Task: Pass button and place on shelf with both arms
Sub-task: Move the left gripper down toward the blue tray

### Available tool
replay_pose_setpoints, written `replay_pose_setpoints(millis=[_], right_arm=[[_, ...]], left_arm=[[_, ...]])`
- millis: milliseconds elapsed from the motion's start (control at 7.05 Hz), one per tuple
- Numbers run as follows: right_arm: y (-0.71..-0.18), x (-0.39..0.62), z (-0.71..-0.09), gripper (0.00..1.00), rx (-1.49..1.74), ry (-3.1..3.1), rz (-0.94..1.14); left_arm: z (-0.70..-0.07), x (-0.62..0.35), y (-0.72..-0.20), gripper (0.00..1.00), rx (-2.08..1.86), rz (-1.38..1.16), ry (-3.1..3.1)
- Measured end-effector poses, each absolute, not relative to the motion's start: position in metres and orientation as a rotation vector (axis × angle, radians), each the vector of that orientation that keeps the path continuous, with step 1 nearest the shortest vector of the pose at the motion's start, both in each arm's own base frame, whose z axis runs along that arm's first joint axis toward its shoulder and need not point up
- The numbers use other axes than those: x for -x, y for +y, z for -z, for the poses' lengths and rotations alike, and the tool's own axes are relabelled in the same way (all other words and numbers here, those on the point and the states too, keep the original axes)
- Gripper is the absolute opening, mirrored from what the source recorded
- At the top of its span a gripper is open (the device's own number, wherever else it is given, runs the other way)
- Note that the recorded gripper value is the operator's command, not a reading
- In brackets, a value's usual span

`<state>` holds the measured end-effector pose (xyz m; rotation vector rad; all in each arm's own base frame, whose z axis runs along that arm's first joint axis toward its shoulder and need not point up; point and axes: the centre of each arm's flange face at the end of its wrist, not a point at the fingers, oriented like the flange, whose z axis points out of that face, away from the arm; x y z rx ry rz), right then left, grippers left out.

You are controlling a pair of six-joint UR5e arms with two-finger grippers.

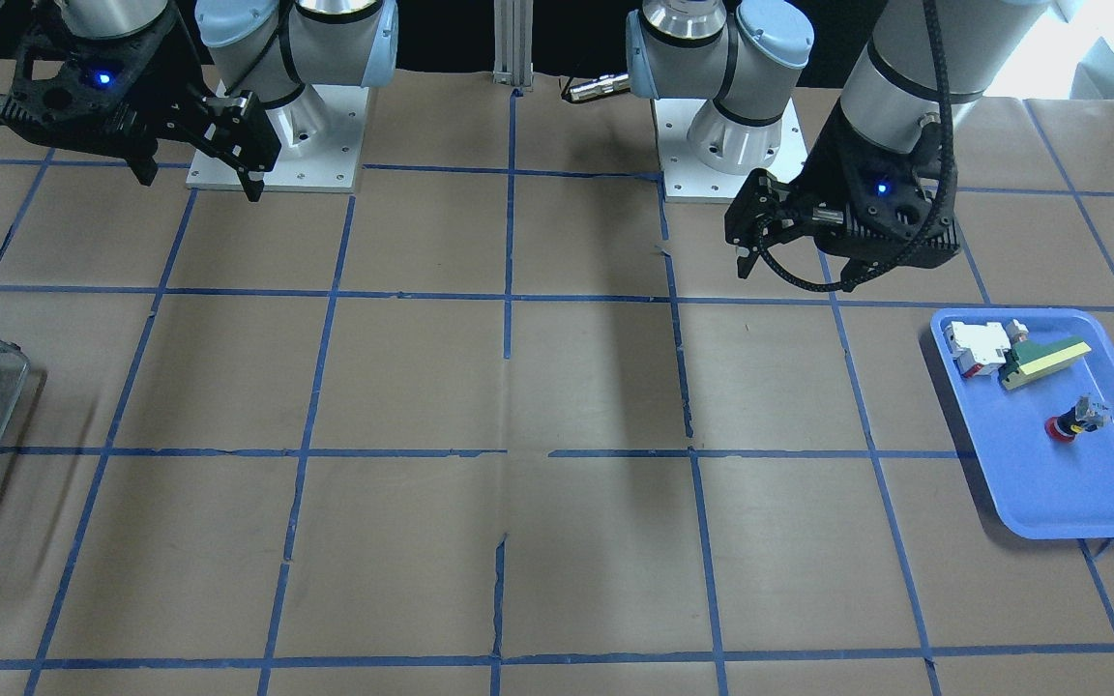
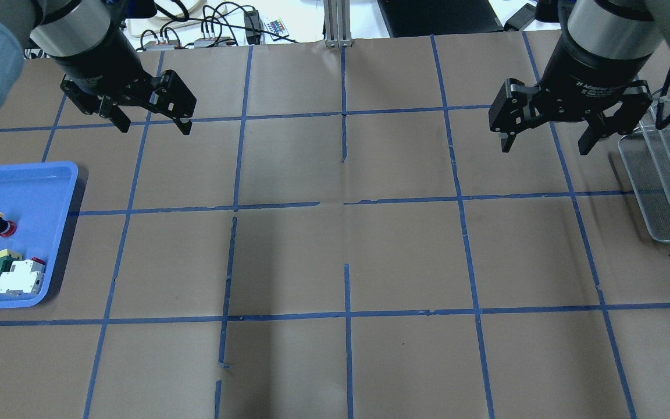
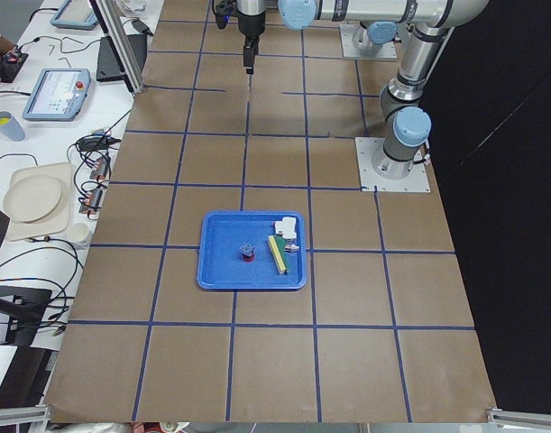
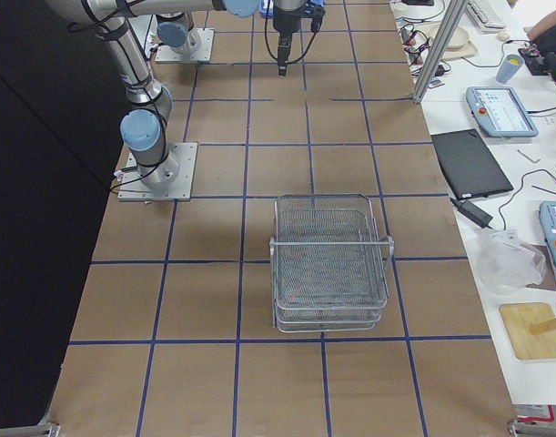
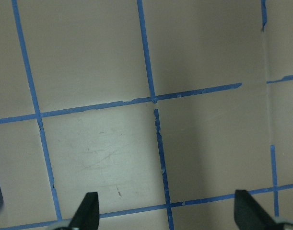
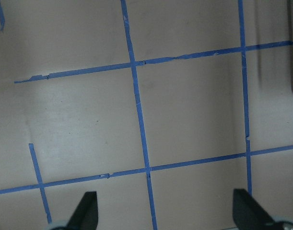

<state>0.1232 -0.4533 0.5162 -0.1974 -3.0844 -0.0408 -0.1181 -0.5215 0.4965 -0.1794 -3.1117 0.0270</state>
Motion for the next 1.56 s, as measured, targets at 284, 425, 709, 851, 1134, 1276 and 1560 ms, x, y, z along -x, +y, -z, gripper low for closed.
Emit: replay_pose_setpoints(millis=[284,425,709,851,1134,1276,1560], right_arm=[[-0.452,-0.127,-0.518,1.0,0.198,-3.112,0.032],[-0.453,-0.129,-0.517,1.0,0.199,-3.129,0.035],[-0.451,-0.131,-0.51,1.0,0.197,-3.14,0.049],[-0.45,-0.131,-0.506,1.0,0.197,-3.14,0.059],[-0.449,-0.131,-0.503,1.0,0.195,-3.139,0.067],[-0.449,-0.131,-0.503,1.0,0.195,-3.139,0.067],[-0.448,-0.131,-0.502,1.0,0.194,-3.139,0.071]], left_arm=[[-0.498,0.116,-0.527,1.0,0.136,0.013,-3.146],[-0.498,0.116,-0.527,1.0,0.125,0.025,-3.156],[-0.499,0.116,-0.519,1.0,0.119,0.03,-3.162],[-0.498,0.116,-0.518,1.0,0.118,0.035,-3.162],[-0.496,0.115,-0.52,1.0,0.114,0.041,-3.162],[-0.497,0.111,-0.52,1.0,0.104,0.038,-3.163],[-0.502,0.058,-0.532,1.0,-0.011,0.022,-3.161]])
